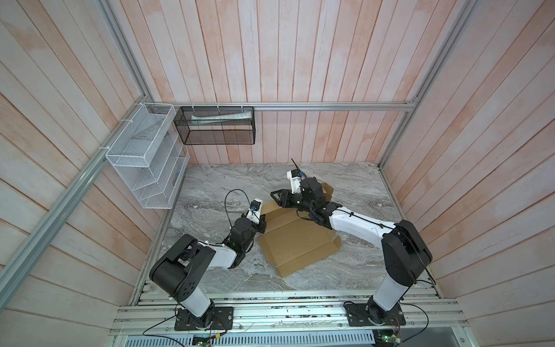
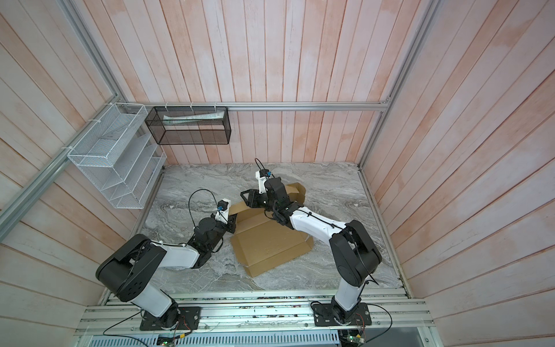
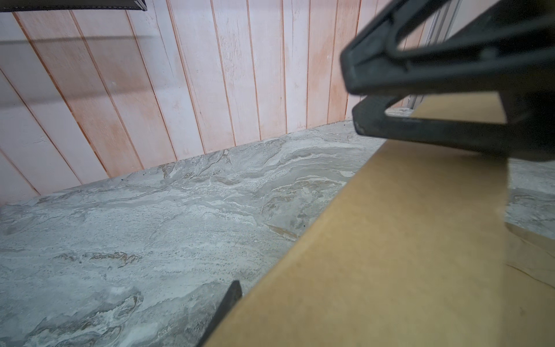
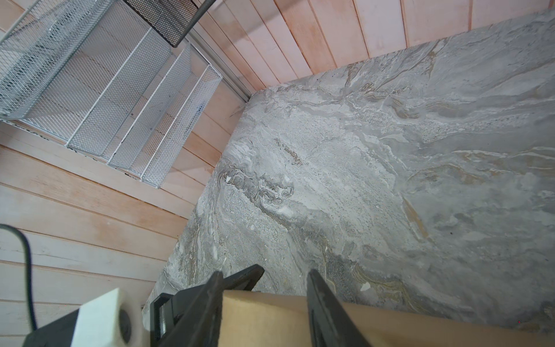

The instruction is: Fold the paper box

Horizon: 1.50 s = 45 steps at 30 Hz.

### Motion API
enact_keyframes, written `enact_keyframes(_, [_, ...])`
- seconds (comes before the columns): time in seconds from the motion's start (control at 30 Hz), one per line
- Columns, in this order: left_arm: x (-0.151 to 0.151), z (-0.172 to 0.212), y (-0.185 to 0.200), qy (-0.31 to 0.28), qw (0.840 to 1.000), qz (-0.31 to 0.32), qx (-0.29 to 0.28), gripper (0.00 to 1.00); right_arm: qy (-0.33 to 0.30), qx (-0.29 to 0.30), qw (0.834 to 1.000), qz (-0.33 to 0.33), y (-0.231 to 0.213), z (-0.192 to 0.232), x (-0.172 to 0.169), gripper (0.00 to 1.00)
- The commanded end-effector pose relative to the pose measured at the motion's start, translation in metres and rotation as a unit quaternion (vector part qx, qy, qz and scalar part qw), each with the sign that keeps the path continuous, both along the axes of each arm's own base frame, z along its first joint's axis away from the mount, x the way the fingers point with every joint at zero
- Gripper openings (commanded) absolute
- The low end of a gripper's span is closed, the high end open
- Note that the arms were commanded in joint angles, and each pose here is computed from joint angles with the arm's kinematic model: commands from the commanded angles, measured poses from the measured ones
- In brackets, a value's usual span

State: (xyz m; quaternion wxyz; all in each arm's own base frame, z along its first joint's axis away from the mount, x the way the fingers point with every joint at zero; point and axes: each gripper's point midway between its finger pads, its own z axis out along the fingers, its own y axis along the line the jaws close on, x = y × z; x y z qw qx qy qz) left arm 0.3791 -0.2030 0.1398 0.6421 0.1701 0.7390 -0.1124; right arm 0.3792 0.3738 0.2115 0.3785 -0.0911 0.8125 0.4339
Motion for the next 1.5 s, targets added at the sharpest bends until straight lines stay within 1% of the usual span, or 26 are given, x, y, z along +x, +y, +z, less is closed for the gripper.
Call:
enact_keyframes(0.0, [0.007, 0.013, -0.003, -0.015, 1.0, 0.002, -0.027, 0.0, -0.002, -0.002, 1.0, -0.001, 0.006, -0.006, 0.006, 0.46])
enact_keyframes(0.17, [0.006, 0.009, -0.001, -0.006, 1.0, 0.007, -0.028, 0.05, 0.008, -0.001, 1.0, -0.004, 0.007, -0.017, 0.008, 0.44])
enact_keyframes(0.4, [0.006, 0.007, 0.005, 0.0, 0.999, 0.025, -0.032, 0.18, 0.017, -0.002, 1.0, -0.008, 0.008, -0.024, 0.011, 0.43])
enact_keyframes(0.8, [0.008, 0.002, 0.01, 0.021, 0.998, 0.05, -0.036, 0.35, 0.037, -0.017, 0.998, -0.039, 0.002, -0.035, 0.02, 0.4])
enact_keyframes(0.87, [0.008, 0.004, 0.01, 0.021, 0.998, 0.051, -0.036, 0.36, 0.039, -0.017, 0.998, -0.041, 0.002, -0.036, 0.022, 0.39])
enact_keyframes(0.93, [0.007, 0.005, 0.01, 0.028, 0.997, 0.054, -0.049, 0.38, 0.043, -0.018, 0.998, -0.043, 0.002, -0.038, 0.022, 0.39])
enact_keyframes(1.3, [0.004, 0.008, 0.004, 0.044, 0.997, 0.048, -0.05, 0.47, 0.051, -0.021, 0.997, -0.049, 0.003, -0.043, 0.029, 0.38])
enact_keyframes(1.47, [-0.002, 0.005, 0.008, 0.051, 0.996, 0.061, -0.04, 0.48, 0.051, -0.02, 0.997, -0.053, 0.002, -0.042, 0.031, 0.38])
